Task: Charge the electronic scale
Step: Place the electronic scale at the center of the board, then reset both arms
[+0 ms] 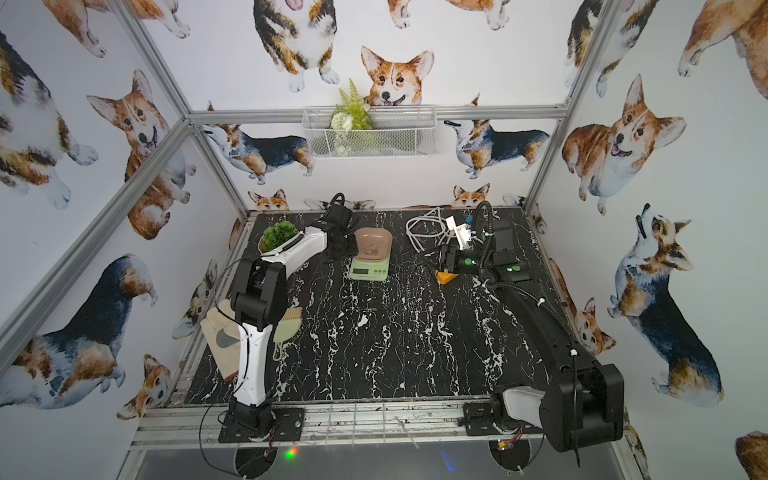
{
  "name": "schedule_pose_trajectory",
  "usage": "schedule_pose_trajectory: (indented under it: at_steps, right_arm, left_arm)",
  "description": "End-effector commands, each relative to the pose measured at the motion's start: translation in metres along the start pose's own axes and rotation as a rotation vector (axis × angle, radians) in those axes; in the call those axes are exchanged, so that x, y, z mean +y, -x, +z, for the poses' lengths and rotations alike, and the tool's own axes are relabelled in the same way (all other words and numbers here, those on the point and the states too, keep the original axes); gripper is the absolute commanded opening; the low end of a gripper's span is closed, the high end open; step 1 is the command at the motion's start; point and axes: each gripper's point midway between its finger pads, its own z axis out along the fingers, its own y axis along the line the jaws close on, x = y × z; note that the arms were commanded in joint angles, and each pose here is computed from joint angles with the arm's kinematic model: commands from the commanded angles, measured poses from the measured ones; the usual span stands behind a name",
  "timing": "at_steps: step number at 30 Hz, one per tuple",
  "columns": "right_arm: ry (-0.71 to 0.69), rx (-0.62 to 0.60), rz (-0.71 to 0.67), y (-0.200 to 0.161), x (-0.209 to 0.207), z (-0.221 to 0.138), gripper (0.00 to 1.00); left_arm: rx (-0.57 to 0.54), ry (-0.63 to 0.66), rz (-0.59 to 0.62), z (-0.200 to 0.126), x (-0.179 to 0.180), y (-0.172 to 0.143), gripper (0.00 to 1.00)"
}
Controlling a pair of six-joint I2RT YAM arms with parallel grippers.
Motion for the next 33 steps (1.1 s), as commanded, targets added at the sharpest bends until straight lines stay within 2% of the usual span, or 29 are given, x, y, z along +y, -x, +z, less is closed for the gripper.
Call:
schedule_pose_trajectory:
  at_steps: [1,5,7,9,11,13,15,16,19,23,24,26,33]
  right_arm:
    - [-0.068,-0.025,-0.030,0.002,-0.011,-0.005,0.70]
    - [-0.190,-0.093,-0.049,0.008,-0.035,-0.024,0.72]
    - [-0.260,-0.141,-0.063,0.014,-0.046,-0.036,0.72]
    - [-0.398,-0.212,-0.088,0.021,-0.066,-0.052,0.73]
    - [-0.494,-0.275,-0.122,0.026,-0.076,-0.069,0.76]
    - [-0.582,-0.340,-0.151,0.030,-0.088,-0.083,0.85]
    - [-0.688,-0.423,-0.164,0.033,-0.103,-0.100,0.99]
    - [-0.731,-0.455,-0.171,0.033,-0.110,-0.107,1.00]
    - [-0.876,-0.521,-0.182,0.031,-0.134,-0.126,1.00]
    - [-1.031,-0.584,-0.231,0.026,-0.162,-0.144,1.00]
    - [-1.076,-0.614,-0.240,0.024,-0.170,-0.149,1.00]
    - [-1.071,-0.612,-0.262,0.019,-0.182,-0.147,1.00]
    - [-1.136,-0.551,-0.311,0.001,-0.224,-0.138,1.00]
  left_arm:
    - [-0.058,0.040,0.014,-0.025,0.009,0.009,0.52]
    - [-0.222,0.050,0.067,-0.071,0.018,0.025,0.69]
    - [-0.318,0.061,0.105,-0.099,0.026,0.032,0.74]
    - [-0.425,0.112,0.152,-0.131,0.040,0.036,0.82]
    - [-0.546,0.173,0.156,-0.165,0.060,0.038,0.98]
    - [-0.650,0.209,0.157,-0.185,0.081,0.034,1.00]
    - [-0.751,0.250,0.129,-0.199,0.109,0.028,1.00]
    - [-0.782,0.278,0.104,-0.204,0.123,0.025,1.00]
    - [-0.823,0.371,0.037,-0.199,0.172,0.003,1.00]
    - [-0.882,0.436,0.097,-0.186,0.205,-0.017,1.00]
    - [-0.879,0.430,0.077,-0.180,0.215,-0.021,1.00]
    - [-0.834,0.426,0.035,-0.168,0.233,-0.030,1.00]
    - [-0.795,0.392,0.029,-0.134,0.242,-0.037,1.00]
